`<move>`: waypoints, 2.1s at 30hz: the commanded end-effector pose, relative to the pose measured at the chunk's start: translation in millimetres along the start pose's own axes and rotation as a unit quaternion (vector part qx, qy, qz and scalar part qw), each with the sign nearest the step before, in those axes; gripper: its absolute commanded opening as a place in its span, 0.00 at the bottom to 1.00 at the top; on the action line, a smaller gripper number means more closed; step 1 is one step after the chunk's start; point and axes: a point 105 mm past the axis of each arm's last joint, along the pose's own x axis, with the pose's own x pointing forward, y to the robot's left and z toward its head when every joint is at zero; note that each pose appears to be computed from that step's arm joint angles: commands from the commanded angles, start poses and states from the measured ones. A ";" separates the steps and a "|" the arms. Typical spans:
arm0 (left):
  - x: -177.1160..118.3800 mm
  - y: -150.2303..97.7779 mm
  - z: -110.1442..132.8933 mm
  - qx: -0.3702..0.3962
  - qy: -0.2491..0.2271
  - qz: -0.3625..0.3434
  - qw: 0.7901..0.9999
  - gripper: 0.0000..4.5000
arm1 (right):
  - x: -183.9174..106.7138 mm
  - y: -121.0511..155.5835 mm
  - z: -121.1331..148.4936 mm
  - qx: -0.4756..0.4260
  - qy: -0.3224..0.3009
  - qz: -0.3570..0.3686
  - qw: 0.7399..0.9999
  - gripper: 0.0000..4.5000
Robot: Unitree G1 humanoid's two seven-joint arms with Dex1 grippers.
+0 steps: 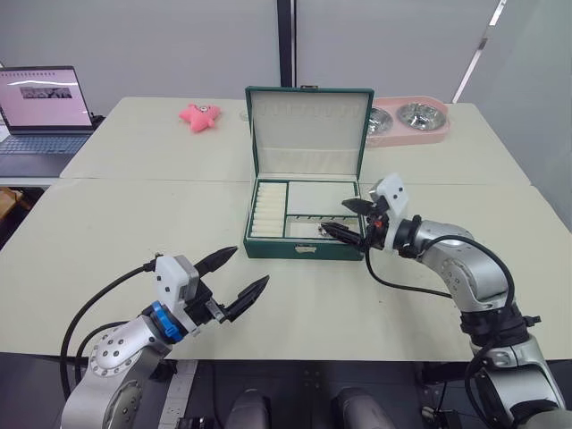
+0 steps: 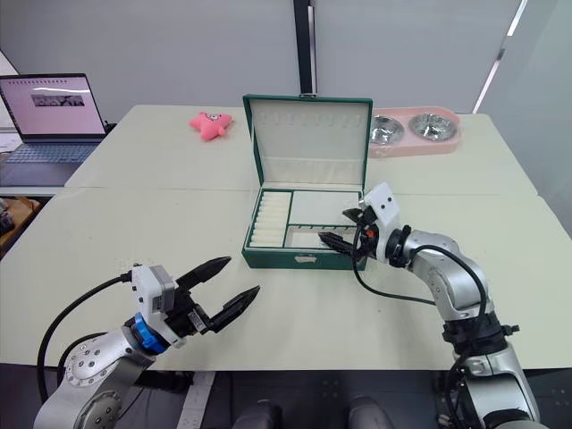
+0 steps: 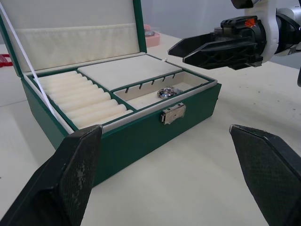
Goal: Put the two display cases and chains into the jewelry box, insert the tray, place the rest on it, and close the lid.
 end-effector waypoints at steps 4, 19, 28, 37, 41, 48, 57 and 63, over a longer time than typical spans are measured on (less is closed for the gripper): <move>0.1 8.0 13.1 -0.007 -0.014 0.014 1.000 1.00 | -34.6 -22.6 11.9 -0.014 -0.047 -0.032 0.998 0.99; -57.2 107.0 6.5 0.049 0.067 0.150 0.985 1.00 | -166.9 -91.5 -59.9 -0.024 0.011 -0.201 0.979 0.99; -95.9 151.8 -3.3 0.058 0.086 0.244 0.964 1.00 | -211.3 -106.9 -81.6 -0.015 0.025 -0.281 0.959 0.99; -105.4 162.1 -11.2 0.062 0.090 0.274 0.955 1.00 | -218.8 -113.4 -88.5 -0.014 0.025 -0.306 0.952 0.99; -105.5 161.8 -11.5 0.062 0.089 0.275 0.955 1.00 | -217.0 -113.6 -87.3 -0.015 0.024 -0.305 0.952 0.99; -94.7 160.1 -10.0 0.051 0.076 0.270 0.958 1.00 | -203.5 -108.3 -85.8 -0.015 0.023 -0.286 0.958 0.99; -40.1 157.1 -12.6 0.016 0.073 0.225 0.972 0.71 | -134.3 -95.8 -63.9 -0.019 -0.007 -0.215 0.976 0.70; 9.2 149.5 -22.5 -0.001 0.073 0.187 0.980 0.27 | -79.4 -87.0 -52.1 -0.025 -0.013 -0.171 0.985 0.30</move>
